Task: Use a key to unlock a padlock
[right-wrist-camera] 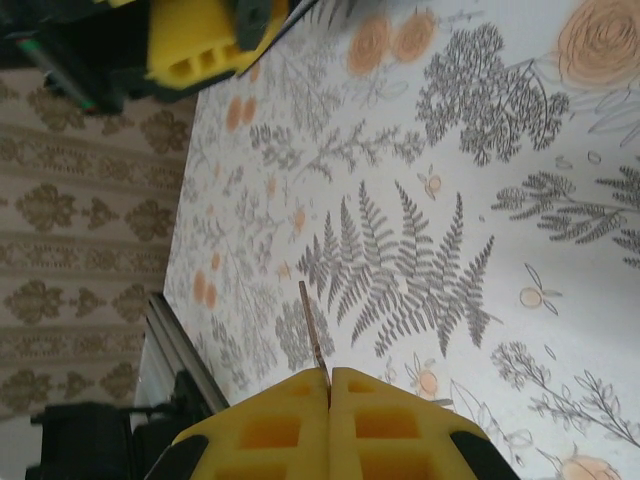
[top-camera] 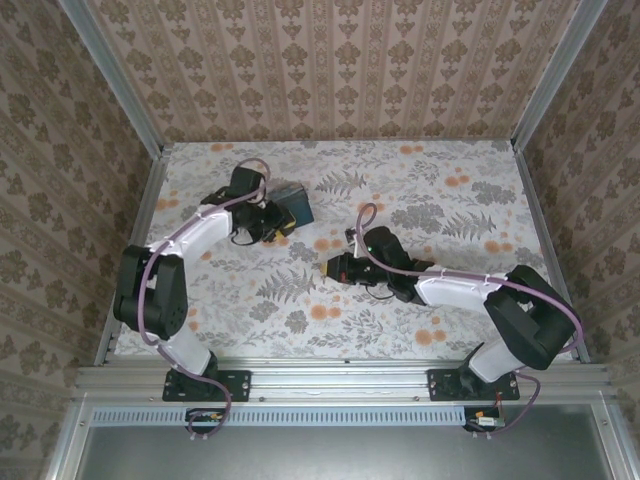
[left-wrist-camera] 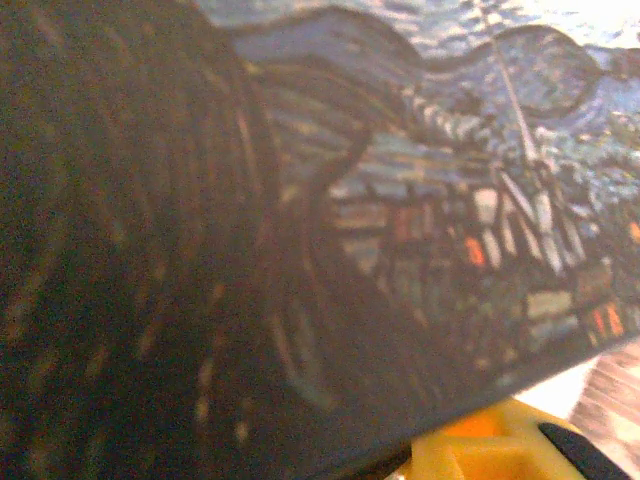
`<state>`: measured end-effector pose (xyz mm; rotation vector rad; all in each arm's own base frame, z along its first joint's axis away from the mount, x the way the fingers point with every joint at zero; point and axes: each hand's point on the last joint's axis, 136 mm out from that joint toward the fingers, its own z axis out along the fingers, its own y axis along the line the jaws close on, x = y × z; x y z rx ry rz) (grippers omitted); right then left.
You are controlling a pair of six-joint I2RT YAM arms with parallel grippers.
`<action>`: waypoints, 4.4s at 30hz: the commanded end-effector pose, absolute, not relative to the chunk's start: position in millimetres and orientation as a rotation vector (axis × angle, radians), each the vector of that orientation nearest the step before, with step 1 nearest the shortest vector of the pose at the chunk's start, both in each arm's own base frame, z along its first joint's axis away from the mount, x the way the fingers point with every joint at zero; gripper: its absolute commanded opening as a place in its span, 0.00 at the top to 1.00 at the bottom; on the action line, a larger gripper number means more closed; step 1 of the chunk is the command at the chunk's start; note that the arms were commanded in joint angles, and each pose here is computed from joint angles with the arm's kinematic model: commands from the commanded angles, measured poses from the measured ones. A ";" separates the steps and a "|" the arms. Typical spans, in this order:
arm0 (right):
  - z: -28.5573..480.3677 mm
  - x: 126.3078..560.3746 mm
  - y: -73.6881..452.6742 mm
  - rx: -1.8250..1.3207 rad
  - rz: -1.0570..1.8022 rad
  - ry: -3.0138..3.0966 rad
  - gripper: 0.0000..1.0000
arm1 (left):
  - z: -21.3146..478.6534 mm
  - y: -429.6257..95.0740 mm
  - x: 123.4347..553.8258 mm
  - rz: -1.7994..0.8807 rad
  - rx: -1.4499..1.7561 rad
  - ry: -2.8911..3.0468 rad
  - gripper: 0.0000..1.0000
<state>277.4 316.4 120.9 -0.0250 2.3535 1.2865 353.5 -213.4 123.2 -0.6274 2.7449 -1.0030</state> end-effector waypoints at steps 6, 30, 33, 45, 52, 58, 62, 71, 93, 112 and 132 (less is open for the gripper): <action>154.8 310.5 326.1 0.071 1.274 2.217 1.00 | 166.1 -247.4 318.2 -1.386 -0.722 2.788 0.91; 160.9 337.2 330.2 0.194 1.504 2.129 1.00 | 169.9 -262.2 319.5 -1.494 -0.821 2.723 0.94; 160.0 339.2 334.1 0.213 1.558 2.103 1.00 | 169.7 -262.1 319.0 -1.511 -0.845 2.709 0.94; 171.6 339.8 343.8 0.177 1.616 2.036 1.00 | 166.2 -260.9 312.1 -1.493 -0.829 2.728 0.98; 177.5 340.2 349.5 0.146 1.594 2.029 1.00 | 166.3 -258.7 310.2 -1.469 -0.860 2.727 0.99; 176.2 339.3 345.7 0.074 1.412 2.067 1.00 | 164.4 -253.3 305.0 -1.400 -0.852 2.764 0.99; 178.4 337.2 342.0 0.056 1.361 2.068 1.00 | 158.3 -246.4 302.6 -1.376 -0.883 2.765 0.99; 173.2 335.8 343.6 0.034 1.401 2.060 1.00 | 156.7 -240.5 295.1 -1.327 -0.806 2.819 1.00; 191.8 351.3 375.9 0.031 1.548 1.956 1.00 | 155.3 -256.2 286.5 -1.393 -0.803 2.830 1.00; 169.7 314.6 317.1 -0.625 0.854 2.036 0.62 | 161.2 -222.2 291.9 -1.320 -0.917 2.768 1.00; 174.4 308.8 361.8 -1.150 0.184 1.359 0.57 | 169.0 -224.3 290.0 -1.333 -0.896 2.777 1.00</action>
